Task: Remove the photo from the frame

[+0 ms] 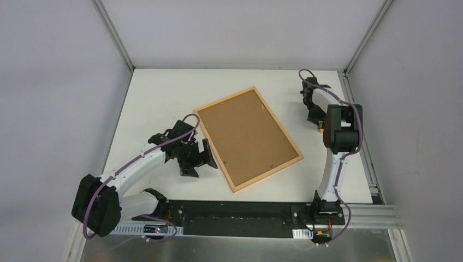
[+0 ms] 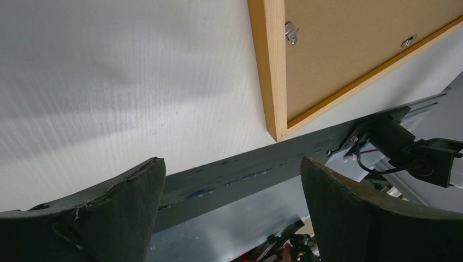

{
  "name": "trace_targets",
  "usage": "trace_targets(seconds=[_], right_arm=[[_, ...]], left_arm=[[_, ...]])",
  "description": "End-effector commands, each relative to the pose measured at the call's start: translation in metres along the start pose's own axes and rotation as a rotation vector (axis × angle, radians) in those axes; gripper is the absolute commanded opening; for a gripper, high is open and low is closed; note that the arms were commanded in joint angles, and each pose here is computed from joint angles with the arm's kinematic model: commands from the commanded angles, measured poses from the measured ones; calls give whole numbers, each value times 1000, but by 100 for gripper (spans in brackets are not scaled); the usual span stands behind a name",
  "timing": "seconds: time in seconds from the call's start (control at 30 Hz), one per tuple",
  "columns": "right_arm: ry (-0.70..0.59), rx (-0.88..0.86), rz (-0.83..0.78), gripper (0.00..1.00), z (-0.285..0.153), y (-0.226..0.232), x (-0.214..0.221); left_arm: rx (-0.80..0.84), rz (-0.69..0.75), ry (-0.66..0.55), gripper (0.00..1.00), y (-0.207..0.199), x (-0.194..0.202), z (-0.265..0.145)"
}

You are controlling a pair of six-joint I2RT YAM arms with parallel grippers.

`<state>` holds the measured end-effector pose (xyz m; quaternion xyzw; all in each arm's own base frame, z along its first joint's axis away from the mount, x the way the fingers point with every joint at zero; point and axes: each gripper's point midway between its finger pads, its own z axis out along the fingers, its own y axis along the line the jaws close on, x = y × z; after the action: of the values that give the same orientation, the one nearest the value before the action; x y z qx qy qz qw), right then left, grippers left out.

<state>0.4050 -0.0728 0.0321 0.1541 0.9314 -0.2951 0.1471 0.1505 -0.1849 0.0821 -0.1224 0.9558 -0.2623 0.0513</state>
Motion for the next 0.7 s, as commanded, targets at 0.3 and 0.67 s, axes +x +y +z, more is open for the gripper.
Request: trace_targets(seconds=[0.3, 0.67], right_arm=[[54, -135, -32, 64, -23, 9, -7], [15, -637, 176, 73, -144, 29, 12]], left_arm=[[1, 120, -36, 97, -19, -18, -14], [11, 84, -88, 97, -25, -26, -21]])
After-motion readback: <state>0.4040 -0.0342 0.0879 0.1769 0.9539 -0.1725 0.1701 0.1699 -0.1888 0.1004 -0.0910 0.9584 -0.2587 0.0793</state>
